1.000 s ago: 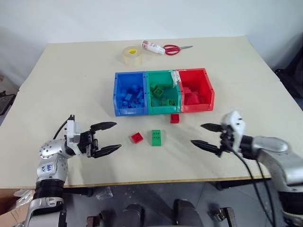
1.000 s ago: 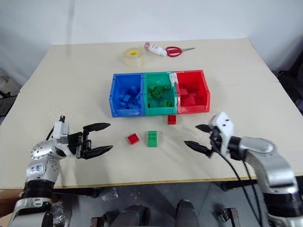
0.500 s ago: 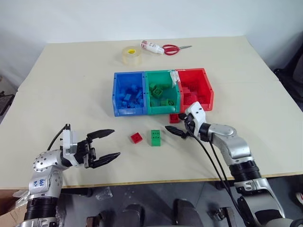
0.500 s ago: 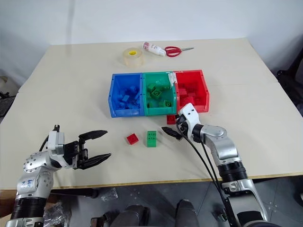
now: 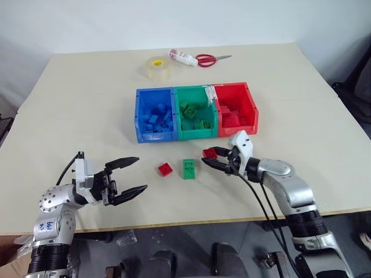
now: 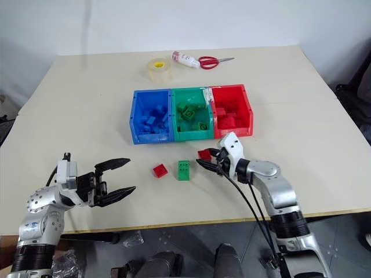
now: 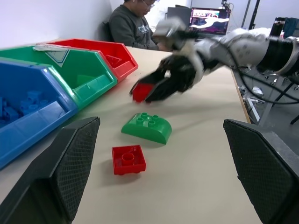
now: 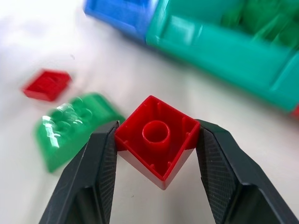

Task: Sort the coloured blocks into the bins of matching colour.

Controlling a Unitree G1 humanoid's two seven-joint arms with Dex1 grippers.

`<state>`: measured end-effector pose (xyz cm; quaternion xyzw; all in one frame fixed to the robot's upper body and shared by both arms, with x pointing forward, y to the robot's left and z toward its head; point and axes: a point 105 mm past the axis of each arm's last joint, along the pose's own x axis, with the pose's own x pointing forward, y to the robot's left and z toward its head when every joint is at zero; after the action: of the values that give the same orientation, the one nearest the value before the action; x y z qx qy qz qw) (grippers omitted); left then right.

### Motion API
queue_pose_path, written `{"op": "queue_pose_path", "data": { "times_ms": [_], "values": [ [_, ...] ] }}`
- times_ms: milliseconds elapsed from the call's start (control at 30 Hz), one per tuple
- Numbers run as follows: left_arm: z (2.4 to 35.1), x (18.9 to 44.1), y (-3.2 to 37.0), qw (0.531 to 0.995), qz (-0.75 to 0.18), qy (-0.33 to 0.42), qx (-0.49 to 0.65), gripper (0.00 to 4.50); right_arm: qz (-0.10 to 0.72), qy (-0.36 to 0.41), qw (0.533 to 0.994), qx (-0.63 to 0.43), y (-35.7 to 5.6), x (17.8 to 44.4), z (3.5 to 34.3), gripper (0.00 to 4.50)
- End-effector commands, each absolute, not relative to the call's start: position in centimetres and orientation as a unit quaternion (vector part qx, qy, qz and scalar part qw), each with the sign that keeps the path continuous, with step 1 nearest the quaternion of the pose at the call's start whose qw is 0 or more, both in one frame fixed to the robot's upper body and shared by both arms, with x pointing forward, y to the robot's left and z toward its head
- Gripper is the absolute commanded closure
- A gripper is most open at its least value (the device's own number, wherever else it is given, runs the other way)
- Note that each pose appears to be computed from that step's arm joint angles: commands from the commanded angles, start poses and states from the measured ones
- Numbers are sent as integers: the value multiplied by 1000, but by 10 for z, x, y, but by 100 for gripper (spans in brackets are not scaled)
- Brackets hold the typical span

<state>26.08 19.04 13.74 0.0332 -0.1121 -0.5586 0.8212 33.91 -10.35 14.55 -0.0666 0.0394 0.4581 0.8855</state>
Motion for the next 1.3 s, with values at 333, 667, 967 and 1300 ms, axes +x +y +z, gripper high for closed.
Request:
{"op": "queue_pose_path", "data": {
  "times_ms": [333, 667, 967, 1300],
  "values": [
    [139, 278, 172, 798, -587, -133, 20, 0, 343, -69, 926, -139, -153, 411, 240, 140],
    [138, 279, 171, 796, -590, -137, 20, 0, 369, -71, 912, -162, -158, 404, 238, 1],
    [133, 275, 179, 804, -581, -124, 28, 0, 528, 35, 828, -185, -167, 316, 192, 1],
    [124, 234, 221, 845, -527, -57, 75, 0, 552, 108, 799, -214, -209, 285, 170, 1]
  ]
}}
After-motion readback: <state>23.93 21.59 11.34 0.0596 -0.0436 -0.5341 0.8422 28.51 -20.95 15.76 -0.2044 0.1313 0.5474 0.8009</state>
